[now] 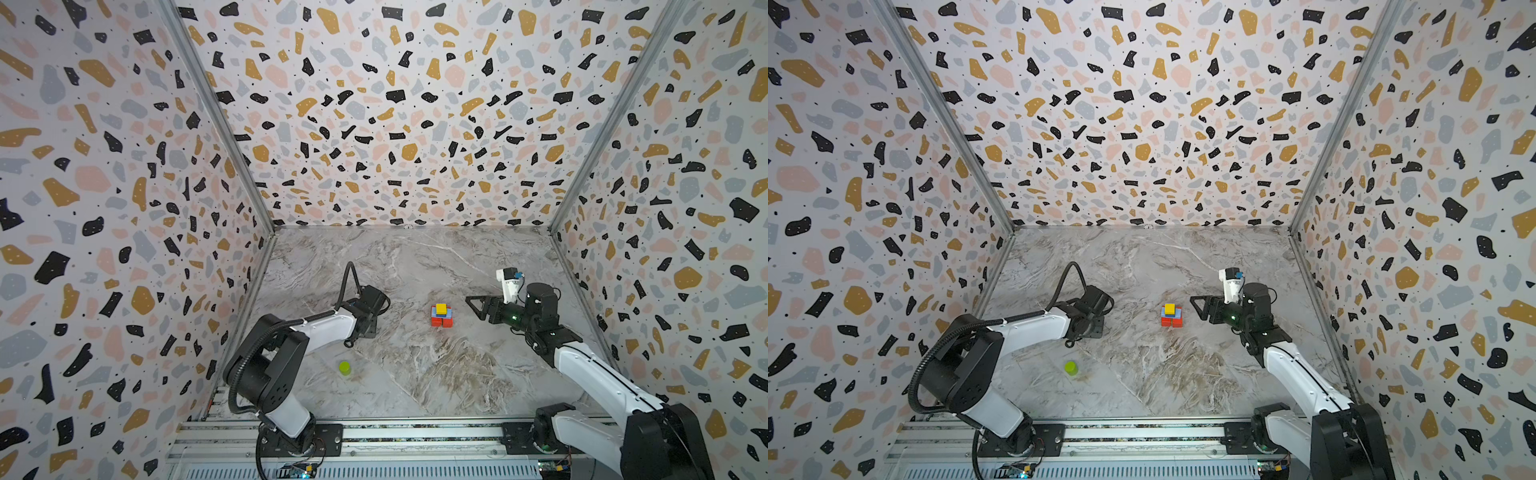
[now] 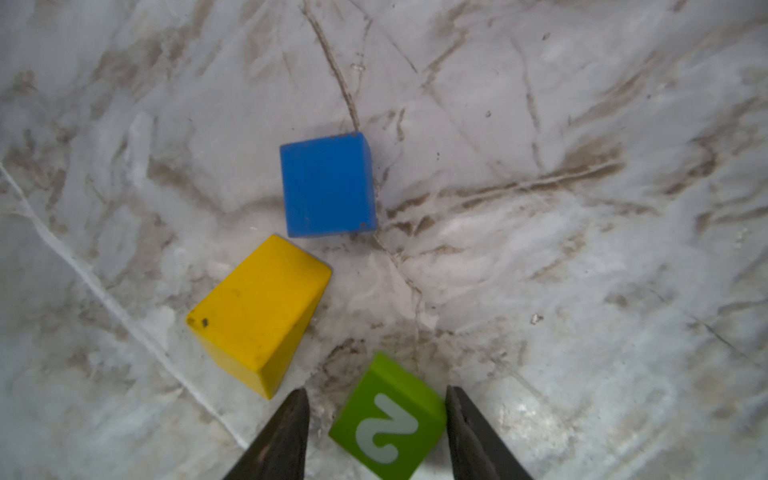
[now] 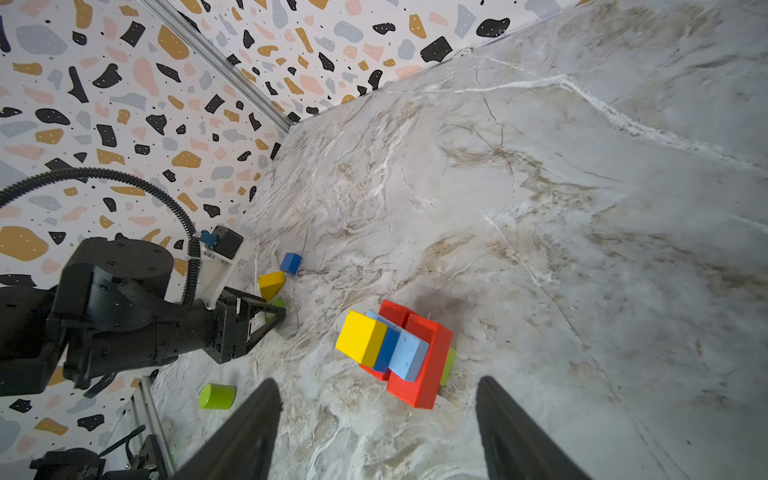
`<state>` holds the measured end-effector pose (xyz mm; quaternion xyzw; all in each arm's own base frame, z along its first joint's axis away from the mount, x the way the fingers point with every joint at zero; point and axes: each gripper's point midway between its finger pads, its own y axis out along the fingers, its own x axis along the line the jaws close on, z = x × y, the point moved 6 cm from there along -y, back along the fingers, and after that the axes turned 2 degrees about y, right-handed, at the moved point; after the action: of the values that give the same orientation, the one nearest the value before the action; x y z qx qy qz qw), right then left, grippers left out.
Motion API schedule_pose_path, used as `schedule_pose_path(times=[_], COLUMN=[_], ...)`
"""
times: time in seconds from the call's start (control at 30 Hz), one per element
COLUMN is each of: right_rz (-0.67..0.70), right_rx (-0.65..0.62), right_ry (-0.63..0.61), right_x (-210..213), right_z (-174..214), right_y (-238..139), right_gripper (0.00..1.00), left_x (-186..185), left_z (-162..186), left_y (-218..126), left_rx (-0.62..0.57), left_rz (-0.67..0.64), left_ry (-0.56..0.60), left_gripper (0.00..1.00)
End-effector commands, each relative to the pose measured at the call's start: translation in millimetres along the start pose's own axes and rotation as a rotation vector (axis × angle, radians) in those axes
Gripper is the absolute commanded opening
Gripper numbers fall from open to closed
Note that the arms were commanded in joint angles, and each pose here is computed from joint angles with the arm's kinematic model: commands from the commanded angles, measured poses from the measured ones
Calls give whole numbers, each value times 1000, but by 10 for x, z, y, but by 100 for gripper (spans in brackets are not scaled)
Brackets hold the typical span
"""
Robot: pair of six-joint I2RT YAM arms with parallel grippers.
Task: Build the wood block tower
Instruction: 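Lower the left gripper over the green '2' block and close on it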
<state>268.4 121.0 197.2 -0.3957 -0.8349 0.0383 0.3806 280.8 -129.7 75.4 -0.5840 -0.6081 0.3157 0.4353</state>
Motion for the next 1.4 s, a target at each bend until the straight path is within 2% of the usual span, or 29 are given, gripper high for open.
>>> schedule_pose_path(times=[0.0, 0.37, 0.77, 1.0, 1.37], right_rz=[-21, -25, -24, -26, -26], right_rx=[-17, -15, -10, -7, -4], right_ry=[-11, -12, -10, -9, -9], right_x=[33, 40, 35, 32, 31], right_z=[-38, -39, -28, -19, -10], right_y=[-17, -15, -14, -11, -13], right_gripper=[76, 76, 76, 76, 76], left_x=[-11, -12, -16, 11, 8], left_z=[-71, -134, -78, -20, 124], left_y=[2, 46, 32, -31, 50], left_rx=[-27, -26, -24, -29, 1], left_rz=[-15, -17, 20, 39, 55], left_ry=[-11, -28, -48, -68, -77], left_gripper=[54, 49, 39, 39, 42])
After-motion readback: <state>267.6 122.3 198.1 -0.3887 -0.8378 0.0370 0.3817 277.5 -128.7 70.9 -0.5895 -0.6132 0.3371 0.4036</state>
